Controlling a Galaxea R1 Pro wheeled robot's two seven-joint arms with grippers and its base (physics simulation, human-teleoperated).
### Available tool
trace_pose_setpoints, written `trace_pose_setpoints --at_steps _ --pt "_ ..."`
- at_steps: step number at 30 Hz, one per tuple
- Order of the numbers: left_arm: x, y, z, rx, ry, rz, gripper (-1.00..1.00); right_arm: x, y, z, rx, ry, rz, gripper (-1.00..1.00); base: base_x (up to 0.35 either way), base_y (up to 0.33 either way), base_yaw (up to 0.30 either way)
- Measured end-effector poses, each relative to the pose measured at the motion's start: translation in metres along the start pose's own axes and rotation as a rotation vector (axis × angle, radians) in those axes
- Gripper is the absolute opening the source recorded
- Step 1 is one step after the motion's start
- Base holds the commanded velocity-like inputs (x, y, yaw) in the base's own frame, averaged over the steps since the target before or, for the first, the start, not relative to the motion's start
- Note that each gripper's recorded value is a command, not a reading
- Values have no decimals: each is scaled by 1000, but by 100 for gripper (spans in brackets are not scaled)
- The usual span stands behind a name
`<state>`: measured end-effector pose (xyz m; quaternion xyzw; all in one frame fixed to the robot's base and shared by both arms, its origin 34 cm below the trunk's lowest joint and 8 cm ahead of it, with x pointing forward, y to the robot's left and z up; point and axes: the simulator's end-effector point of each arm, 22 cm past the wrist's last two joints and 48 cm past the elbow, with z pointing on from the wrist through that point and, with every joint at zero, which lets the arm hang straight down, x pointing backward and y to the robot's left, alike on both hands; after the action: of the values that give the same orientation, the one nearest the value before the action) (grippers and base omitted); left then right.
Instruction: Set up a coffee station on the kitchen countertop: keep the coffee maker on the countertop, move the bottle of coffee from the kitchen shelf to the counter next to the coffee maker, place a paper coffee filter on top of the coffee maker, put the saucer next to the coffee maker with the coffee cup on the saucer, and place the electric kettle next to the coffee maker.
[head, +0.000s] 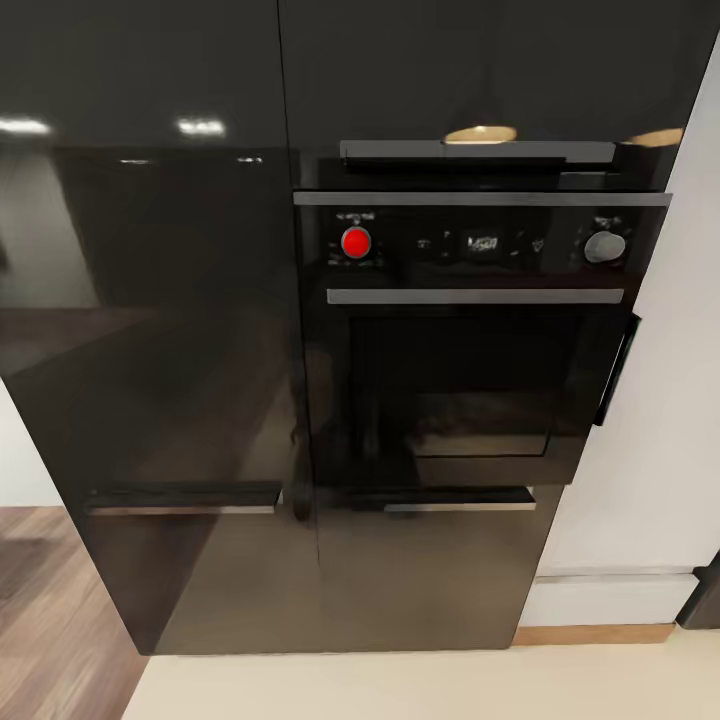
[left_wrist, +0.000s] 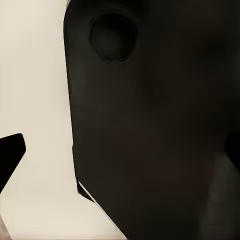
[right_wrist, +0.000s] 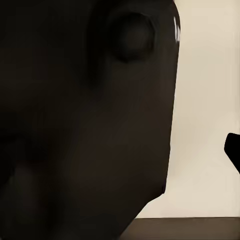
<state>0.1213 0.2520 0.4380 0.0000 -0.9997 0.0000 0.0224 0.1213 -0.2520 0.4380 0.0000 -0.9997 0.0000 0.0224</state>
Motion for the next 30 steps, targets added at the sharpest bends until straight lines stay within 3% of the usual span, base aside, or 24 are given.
trace_pose_setpoints --at_steps 5,13,22,23,24,25,30 --pt "7 -4 0 8 -2 3 100 -41 5 -1 -8 -78 0 100 0 0 0" --pt "-19 -8 -1 12 -53 3 100 -58 3 -2 -5 -94 -1 100 0 0 0" --pt "-49 -9 -3 10 -106 6 100 -104 -10 -8 13 -176 5 100 0 0 0" --pt "-80 -8 -7 10 -173 7 100 -135 -11 -14 14 -245 5 100 0 0 0" --pt "-146 -8 -24 8 -316 8 100 -205 -11 -36 14 -397 4 100 0 0 0" --pt "-227 -8 -59 7 -498 10 100 -211 -11 -39 14 -413 4 100 0 0 0" --pt "-237 -6 -64 1 -527 19 100 -214 -12 -41 17 -426 4 100 0 0 -1"
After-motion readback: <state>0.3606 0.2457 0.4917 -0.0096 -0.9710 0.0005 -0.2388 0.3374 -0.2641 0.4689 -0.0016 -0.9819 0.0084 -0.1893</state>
